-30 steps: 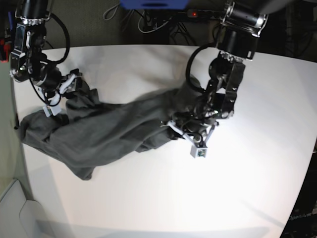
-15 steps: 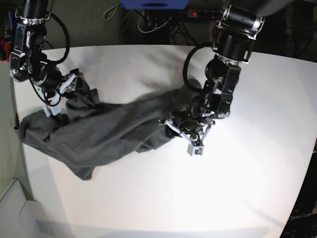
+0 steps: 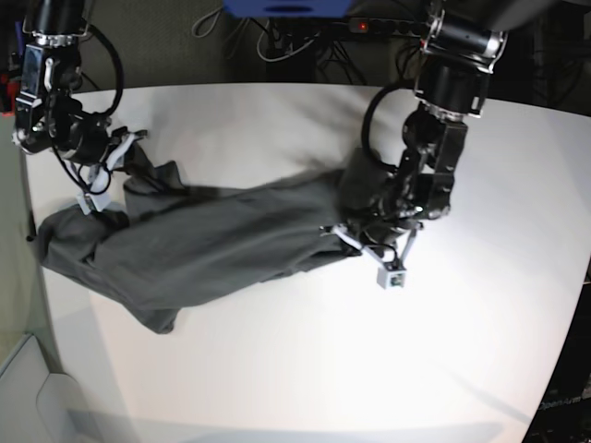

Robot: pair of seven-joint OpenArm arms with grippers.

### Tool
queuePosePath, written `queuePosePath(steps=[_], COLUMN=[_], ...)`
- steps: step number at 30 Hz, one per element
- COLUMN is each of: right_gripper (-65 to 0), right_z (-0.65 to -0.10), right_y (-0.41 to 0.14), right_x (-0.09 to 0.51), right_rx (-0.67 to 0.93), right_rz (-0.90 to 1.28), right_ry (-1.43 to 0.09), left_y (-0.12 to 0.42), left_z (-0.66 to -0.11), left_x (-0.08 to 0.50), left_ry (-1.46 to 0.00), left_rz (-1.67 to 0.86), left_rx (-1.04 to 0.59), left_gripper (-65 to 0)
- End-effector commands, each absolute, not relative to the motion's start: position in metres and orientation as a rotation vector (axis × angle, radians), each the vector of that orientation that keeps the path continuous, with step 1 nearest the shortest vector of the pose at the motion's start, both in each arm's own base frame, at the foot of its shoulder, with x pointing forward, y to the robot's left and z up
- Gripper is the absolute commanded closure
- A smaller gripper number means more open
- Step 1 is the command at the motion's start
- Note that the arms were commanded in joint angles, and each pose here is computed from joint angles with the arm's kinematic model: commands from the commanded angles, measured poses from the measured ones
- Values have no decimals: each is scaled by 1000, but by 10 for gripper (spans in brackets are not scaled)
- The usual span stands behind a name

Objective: Layout the t-shirt on the table in an organized manner, then fold the t-shirt properly
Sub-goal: 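Pull the t-shirt taut between both grippers, stretching it apart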

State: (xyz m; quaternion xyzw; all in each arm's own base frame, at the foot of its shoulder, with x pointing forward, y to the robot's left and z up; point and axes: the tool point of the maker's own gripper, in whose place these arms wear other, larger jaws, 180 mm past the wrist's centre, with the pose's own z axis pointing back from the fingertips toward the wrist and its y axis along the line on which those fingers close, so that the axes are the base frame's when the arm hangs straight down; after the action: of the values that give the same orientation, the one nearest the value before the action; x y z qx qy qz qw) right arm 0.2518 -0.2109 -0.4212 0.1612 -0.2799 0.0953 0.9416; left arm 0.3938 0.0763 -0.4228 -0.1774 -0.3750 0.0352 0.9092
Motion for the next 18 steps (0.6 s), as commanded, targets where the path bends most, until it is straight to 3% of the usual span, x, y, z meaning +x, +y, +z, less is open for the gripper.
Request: queuePosePath(steps=[1, 11, 18], right_gripper=[0, 0, 0], right_z=[-403, -303, -246], right_y=[-214, -225, -254], right_x=[263, 286, 288], right_rx=[317, 136, -38], right_rz=[222, 382, 433], right_ry=[-632, -851, -933], left_y=[92, 171, 206], left_z=[-402, -337, -308], left_x=[411, 440, 442], left_ry=[-845, -1034, -1041], left_rz=[101, 212, 288], left_rx=[-351, -281, -275], left_gripper=[-5, -5, -5])
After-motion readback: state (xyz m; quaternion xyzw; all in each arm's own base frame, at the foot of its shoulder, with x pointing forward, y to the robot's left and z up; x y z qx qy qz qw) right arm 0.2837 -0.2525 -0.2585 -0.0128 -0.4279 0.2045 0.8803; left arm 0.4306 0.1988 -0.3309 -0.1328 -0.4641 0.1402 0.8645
